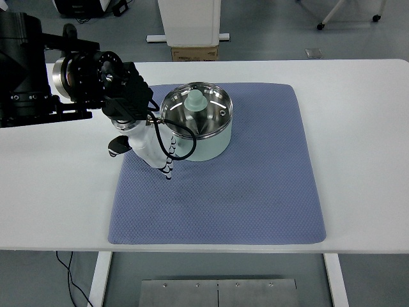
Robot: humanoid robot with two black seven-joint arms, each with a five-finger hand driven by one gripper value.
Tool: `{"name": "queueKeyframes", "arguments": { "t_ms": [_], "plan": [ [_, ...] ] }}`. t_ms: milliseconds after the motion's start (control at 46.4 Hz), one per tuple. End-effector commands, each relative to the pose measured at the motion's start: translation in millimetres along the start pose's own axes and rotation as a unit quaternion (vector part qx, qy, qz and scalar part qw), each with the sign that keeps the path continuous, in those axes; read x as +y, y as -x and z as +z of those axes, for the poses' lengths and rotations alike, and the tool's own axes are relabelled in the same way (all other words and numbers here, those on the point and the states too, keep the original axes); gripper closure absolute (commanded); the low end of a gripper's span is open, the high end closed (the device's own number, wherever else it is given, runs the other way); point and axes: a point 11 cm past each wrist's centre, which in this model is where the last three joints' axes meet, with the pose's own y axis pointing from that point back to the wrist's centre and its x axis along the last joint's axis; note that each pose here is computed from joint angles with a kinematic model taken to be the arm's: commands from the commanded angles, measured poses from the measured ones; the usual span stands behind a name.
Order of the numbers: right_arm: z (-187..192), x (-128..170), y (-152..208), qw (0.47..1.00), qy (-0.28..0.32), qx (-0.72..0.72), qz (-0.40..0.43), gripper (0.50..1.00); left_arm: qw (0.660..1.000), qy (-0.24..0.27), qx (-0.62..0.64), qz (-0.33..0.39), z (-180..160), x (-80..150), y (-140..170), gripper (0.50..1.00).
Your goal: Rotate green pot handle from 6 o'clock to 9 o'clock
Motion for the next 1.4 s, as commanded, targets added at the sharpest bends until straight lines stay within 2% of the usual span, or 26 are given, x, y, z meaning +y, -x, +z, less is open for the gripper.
{"name": "queueKeyframes", "arguments": {
  "t_ms": [0,367,582,690,884,1251,1315,1380],
  "plan": [
    [-0.1,0.0,0.0,1.0,0.0,0.0,0.0,0.5,1.0,0.005,0.009,0.009,1.4,-0.8,-3.4,0.5],
    [-0.1,0.0,0.0,1.0,0.0,0.0,0.0,0.5,0.98,0.062,0.133,0.131,12.3,-3.2,-47.5,0.5],
    [-0.1,0.0,0.0,1.0,0.0,0.0,0.0,0.5,0.934,0.108,0.249,0.233,10.7,6.1,-78.7,0.5],
    [-0.1,0.0,0.0,1.0,0.0,0.0,0.0,0.5,0.89,0.128,0.325,0.293,1.1,14.6,-93.4,0.5],
    [-0.1,0.0,0.0,1.0,0.0,0.0,0.0,0.5,0.788,0.129,0.451,0.4,-35.9,37.1,-102.5,0.5],
    [-0.1,0.0,0.0,1.0,0.0,0.0,0.0,0.5,0.584,0.115,0.608,0.526,-94.9,61.8,-72.7,0.5],
    [-0.1,0.0,0.0,1.0,0.0,0.0,0.0,0.5,0.561,0.115,0.621,0.535,-99.0,61.6,-66.8,0.5],
    [-0.1,0.0,0.0,1.0,0.0,0.0,0.0,0.5,0.553,0.115,0.626,0.539,-100.4,62.8,-64.7,0.5]
  ]
}}
